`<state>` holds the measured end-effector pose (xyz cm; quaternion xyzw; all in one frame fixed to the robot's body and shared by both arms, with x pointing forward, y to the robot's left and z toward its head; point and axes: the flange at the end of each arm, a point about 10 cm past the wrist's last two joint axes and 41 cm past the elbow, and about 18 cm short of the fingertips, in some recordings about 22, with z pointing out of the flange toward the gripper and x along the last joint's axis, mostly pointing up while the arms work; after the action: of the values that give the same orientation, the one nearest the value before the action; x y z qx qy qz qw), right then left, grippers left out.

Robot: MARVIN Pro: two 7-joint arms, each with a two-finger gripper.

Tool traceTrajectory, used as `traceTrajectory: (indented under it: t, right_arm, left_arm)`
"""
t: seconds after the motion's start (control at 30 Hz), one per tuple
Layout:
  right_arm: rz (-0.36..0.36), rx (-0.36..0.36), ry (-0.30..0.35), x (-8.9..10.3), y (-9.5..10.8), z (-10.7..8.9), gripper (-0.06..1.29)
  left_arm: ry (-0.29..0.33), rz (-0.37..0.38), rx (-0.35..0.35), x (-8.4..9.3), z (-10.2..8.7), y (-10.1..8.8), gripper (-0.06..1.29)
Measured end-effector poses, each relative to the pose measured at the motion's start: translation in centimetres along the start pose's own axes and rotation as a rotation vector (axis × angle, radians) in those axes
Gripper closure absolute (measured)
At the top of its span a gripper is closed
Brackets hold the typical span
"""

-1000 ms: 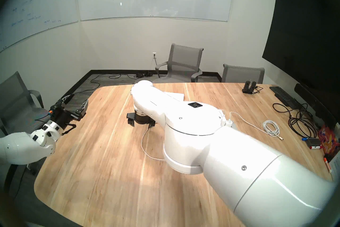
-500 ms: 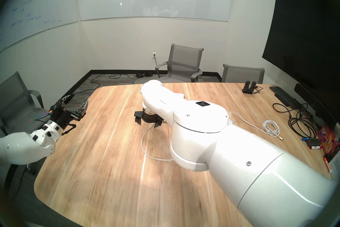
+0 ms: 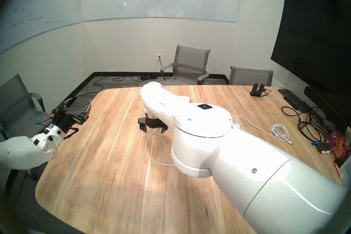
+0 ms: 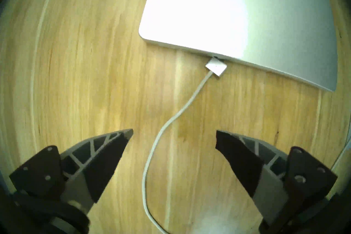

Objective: Plug the charging cable into the port of a MacBook

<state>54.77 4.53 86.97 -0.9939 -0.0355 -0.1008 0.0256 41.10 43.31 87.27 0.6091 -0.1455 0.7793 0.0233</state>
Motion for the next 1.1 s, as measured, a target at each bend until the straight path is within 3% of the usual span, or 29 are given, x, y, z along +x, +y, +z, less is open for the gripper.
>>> traceTrajectory:
  t: [0.37, 0.97, 1.0, 1.07, 1.1]
  right_arm:
    - [0.057, 0.031, -0.007, -0.5, 0.8, 1.5, 0.06]
    - [0.110, 0.063, 0.039, 0.0, 0.7, 1.6, 0.04]
    - [0.109, 0.064, 0.042, 0.0, 0.6, 1.5, 0.15]
    - [0.106, 0.062, 0.048, -0.1, 0.4, 1.6, 0.64]
    - [0.104, 0.061, 0.050, -0.1, 0.4, 1.6, 0.73]
  left_arm:
    - [0.000, 0.000, 0.000, 0.0, 0.0, 0.0, -0.03]
    - [0.000, 0.000, 0.000, 0.0, 0.0, 0.0, -0.03]
    - [0.000, 0.000, 0.000, 0.0, 0.0, 0.0, -0.03]
    - [0.000, 0.000, 0.000, 0.0, 0.0, 0.0, -0.03]
    - [-0.001, 0.000, 0.000, 0.0, 0.0, 0.0, -0.03]
